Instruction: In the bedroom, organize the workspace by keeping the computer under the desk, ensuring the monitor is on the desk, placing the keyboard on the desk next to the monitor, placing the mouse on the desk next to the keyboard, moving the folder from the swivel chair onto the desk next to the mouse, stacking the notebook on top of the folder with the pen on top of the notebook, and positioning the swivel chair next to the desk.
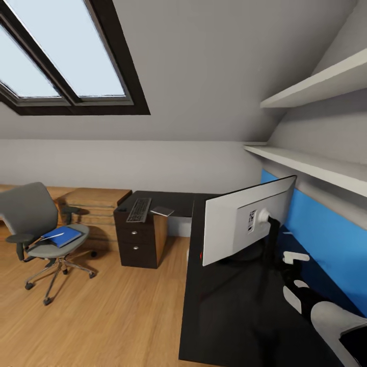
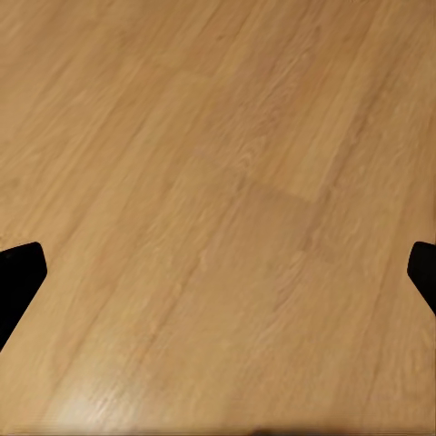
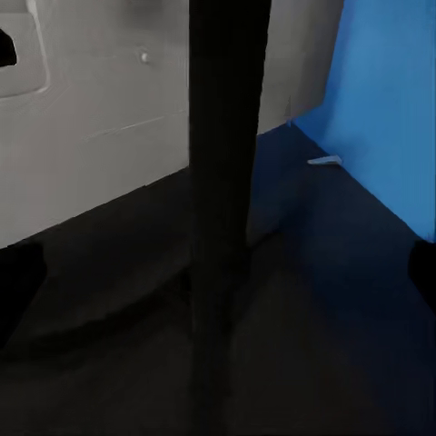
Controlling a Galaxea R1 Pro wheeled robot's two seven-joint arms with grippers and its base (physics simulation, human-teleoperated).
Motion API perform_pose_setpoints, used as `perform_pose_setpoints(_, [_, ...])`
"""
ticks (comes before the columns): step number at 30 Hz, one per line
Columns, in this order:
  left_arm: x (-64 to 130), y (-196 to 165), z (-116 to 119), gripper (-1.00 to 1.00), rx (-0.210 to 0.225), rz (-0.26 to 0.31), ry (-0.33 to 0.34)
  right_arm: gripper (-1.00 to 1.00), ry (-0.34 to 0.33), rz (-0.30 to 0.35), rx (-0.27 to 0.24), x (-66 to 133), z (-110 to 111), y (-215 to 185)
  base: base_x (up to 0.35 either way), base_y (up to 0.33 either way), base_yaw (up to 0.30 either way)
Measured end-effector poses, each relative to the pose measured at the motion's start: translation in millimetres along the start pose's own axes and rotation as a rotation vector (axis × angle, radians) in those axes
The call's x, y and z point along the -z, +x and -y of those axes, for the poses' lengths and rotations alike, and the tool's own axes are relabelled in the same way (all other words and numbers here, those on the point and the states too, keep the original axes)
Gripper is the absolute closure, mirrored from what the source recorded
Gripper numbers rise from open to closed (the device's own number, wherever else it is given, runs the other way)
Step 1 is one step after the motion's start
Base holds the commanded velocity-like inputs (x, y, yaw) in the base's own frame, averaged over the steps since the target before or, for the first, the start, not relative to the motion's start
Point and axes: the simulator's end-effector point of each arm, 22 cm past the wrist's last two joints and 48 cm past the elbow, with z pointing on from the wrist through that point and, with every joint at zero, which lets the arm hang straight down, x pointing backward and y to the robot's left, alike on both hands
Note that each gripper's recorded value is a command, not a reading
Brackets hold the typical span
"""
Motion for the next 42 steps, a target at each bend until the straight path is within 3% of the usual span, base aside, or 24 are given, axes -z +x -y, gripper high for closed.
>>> perform_pose_setpoints(2, [-0.1, 1, 1, -1.00, -0.001, -0.002, 0.001, -1.00, -0.017, -0.025, -0.014, -1.4, -14, 1, -0.006, 0.037, 0.000])
perform_pose_setpoints(4, [0.2, 1, 1, -1.00, -0.001, -0.002, 0.001, -1.00, -0.060, -0.073, -0.029, -1.6, -43, 1, -0.002, 0.013, 0.000])
perform_pose_setpoints(7, [0.2, 1, 1, -1.00, 0.000, -0.003, 0.001, -1.00, -0.087, -0.092, -0.040, -2.1, -61, -5, -0.001, 0.007, 0.000])
perform_pose_setpoints(11, [0.3, 1, 1, -1.00, 0.000, -0.004, 0.001, -1.00, -0.095, -0.111, -0.046, 0.2, -73, -9, 0.000, 0.002, 0.000])
perform_pose_setpoints(14, [0.4, 2, 1, -1.00, 0.000, -0.004, 0.002, -1.00, -0.062, -0.106, -0.057, 6.9, -76, -11, 0.000, 0.000, 0.000])
perform_pose_setpoints(16, [0.5, 2, 1, -1.00, 0.001, -0.005, 0.001, -1.00, -0.030, -0.088, -0.069, 17.1, -79, -18, 0.000, 0.000, 0.000])
perform_pose_setpoints(20, [0.3, 2, 1, -1.00, 0.001, -0.005, 0.000, -1.00, 0.051, -0.068, -0.101, 76.0, -90, -26, 0.000, 0.000, 0.000])
perform_pose_setpoints(23, [0.4, 2, 1, -1.00, 0.001, -0.005, 0.001, -1.00, 0.064, -0.041, -0.126, 104.4, -97, -46, 0.000, 0.000, 0.000])
perform_pose_setpoints(30, [0.2, 2, 1, -1.00, 0.000, -0.004, 0.001, -1.00, 0.075, -0.010, -0.142, 128.9, -125, -63, 0.000, 0.029, 0.000])
perform_pose_setpoints(38, [0.5, 2, 1, -1.00, 0.001, -0.005, 0.001, -1.00, 0.064, 0.052, -0.163, 148.4, -161, -88, 0.000, 0.272, 0.000])
perform_pose_setpoints(42, [0.2, 2, 1, -1.00, 0.000, -0.004, 0.001, -1.00, 0.035, 0.045, -0.123, 151.1, -181, -69, 0.000, 0.330, 0.000])
